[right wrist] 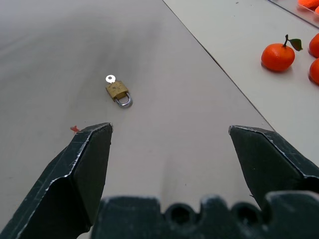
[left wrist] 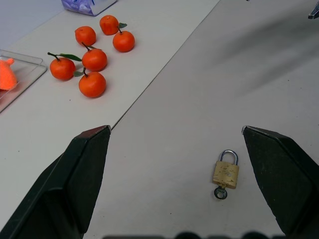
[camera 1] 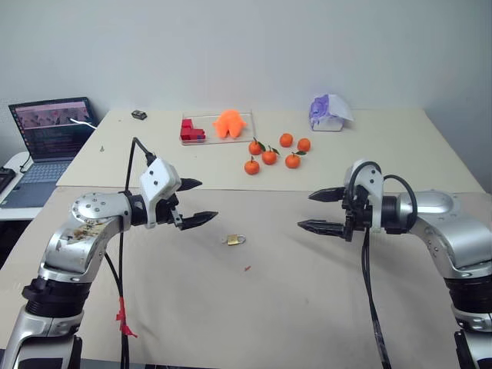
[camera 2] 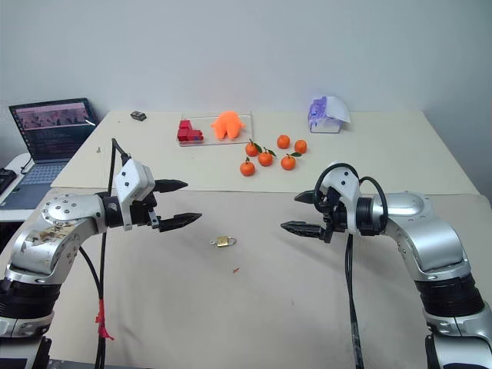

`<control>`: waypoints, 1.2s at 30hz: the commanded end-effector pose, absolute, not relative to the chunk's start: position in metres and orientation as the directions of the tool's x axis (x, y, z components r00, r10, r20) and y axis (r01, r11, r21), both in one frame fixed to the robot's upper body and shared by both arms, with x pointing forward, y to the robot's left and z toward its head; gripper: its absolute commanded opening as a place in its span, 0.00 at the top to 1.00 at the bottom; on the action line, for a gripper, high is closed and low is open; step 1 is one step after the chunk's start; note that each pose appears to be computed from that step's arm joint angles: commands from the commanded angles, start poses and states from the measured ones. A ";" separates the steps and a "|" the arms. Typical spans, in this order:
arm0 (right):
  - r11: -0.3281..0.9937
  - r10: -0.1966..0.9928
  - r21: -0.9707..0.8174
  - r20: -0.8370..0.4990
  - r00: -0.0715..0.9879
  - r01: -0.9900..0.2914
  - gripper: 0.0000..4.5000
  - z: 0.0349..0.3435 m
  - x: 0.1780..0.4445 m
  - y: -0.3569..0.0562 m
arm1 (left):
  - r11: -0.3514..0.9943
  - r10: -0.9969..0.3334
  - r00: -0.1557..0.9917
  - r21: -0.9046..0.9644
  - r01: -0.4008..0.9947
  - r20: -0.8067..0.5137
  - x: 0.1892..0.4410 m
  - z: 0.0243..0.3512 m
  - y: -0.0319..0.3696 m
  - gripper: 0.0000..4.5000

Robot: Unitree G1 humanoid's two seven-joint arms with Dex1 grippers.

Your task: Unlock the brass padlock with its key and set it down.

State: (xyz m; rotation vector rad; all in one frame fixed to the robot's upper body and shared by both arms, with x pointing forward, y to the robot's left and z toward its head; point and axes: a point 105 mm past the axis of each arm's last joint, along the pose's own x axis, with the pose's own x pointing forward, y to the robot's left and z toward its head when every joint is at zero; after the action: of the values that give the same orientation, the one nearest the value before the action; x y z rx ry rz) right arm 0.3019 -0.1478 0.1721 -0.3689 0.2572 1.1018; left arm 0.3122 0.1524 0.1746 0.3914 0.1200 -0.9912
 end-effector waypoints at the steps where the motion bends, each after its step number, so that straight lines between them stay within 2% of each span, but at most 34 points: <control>1: 0.396 0.822 -0.208 -0.354 0.446 -0.894 0.02 0.183 0.301 -0.148 | 0.479 -0.803 0.550 0.302 0.824 -0.229 0.312 0.190 0.148 0.00; 5: 0.389 0.824 -0.211 -0.356 0.441 -0.897 0.02 0.181 0.302 -0.144 | 0.510 -0.788 0.572 0.278 0.814 -0.227 0.317 0.190 0.153 0.00; 8: 0.328 0.837 -0.241 -0.373 0.400 -0.913 0.02 0.174 0.311 -0.127 | 0.599 -0.703 0.671 0.312 0.737 -0.236 0.330 0.190 0.178 0.00; 13: 0.178 0.890 -0.283 -0.362 0.277 -0.942 0.02 0.170 0.323 -0.083 | 0.675 -0.526 0.803 0.436 0.595 -0.281 0.344 0.185 0.224 0.00; 16: 0.078 0.914 -0.287 -0.361 0.183 -0.955 0.02 0.165 0.325 -0.056 | 0.696 -0.470 0.829 0.449 0.560 -0.304 0.341 0.182 0.241 0.00; 22: -0.065 0.915 -0.344 -0.394 0.081 -0.937 0.02 0.147 0.328 -0.012 | 0.682 -0.524 0.773 0.368 0.632 -0.357 0.317 0.170 0.237 0.00; 27: -0.183 0.888 -0.357 -0.459 0.001 -0.916 0.02 0.110 0.321 0.015 | 0.620 -0.612 0.669 0.270 0.737 -0.421 0.285 0.162 0.225 0.00; 36: -0.205 0.881 -0.343 -0.473 -0.020 -0.917 0.02 0.085 0.325 0.024 | 0.614 -0.620 0.645 0.237 0.753 -0.447 0.273 0.164 0.221 0.00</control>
State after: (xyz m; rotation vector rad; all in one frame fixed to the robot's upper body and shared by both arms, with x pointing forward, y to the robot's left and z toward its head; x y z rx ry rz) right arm 0.3193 0.0182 0.0706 -0.6831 0.1407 1.6439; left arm 0.2740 0.2195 0.1524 0.4007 0.3659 -0.8219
